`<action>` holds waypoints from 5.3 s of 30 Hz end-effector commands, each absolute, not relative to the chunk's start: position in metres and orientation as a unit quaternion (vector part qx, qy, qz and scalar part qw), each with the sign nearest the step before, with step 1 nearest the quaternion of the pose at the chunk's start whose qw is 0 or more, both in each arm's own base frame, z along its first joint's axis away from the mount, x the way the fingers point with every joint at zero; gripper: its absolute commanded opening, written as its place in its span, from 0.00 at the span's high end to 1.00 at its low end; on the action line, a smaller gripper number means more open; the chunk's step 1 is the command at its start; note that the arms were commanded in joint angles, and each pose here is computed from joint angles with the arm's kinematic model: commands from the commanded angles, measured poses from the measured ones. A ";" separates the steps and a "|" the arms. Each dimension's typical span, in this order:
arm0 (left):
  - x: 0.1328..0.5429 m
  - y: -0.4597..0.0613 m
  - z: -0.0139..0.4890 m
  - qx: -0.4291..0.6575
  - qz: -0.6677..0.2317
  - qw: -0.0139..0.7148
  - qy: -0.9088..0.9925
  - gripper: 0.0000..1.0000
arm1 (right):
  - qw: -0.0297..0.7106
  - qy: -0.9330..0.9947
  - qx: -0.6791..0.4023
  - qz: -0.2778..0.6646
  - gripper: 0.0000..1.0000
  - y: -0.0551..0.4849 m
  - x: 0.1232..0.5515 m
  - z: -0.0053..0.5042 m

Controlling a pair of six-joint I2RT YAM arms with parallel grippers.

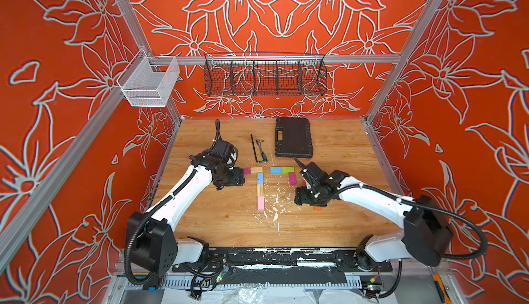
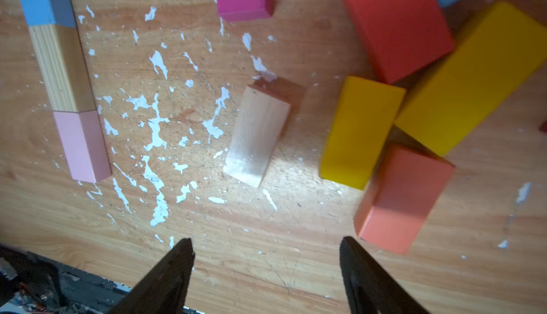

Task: Assemble the number 7 with building blocks
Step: Assemble the building block at the center of the board.

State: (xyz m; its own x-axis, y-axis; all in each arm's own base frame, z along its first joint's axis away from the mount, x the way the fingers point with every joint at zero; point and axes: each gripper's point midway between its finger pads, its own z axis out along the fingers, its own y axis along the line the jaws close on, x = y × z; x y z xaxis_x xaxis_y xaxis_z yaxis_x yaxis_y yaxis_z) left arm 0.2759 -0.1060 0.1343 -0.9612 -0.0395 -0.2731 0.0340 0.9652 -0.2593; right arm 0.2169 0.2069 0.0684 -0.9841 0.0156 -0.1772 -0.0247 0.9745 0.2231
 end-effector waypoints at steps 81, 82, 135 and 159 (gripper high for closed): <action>0.284 -0.114 0.135 0.020 -0.174 0.138 0.975 0.28 | 0.075 0.997 -0.002 0.015 0.77 0.216 0.283 0.012; 0.285 -0.114 0.136 0.019 -0.175 0.138 0.975 0.28 | 0.075 0.997 0.000 0.013 0.77 0.215 0.283 0.012; 0.285 -0.114 0.138 0.017 -0.184 0.142 0.972 0.28 | 0.204 0.861 0.298 0.359 0.13 0.245 0.247 0.052; 0.286 -0.112 0.136 0.012 -0.183 0.138 0.973 0.28 | 0.150 0.872 0.312 0.345 0.13 0.244 0.248 0.025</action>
State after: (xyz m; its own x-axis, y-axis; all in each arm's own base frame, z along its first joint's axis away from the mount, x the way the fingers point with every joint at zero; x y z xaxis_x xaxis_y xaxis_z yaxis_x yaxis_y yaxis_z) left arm 0.2860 -0.1139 0.1371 -0.9585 -0.0261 -0.2840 0.0788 0.9327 -0.3518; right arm 0.2664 0.2601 0.0523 -0.7552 0.6495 -0.0887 0.3484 0.5123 0.7850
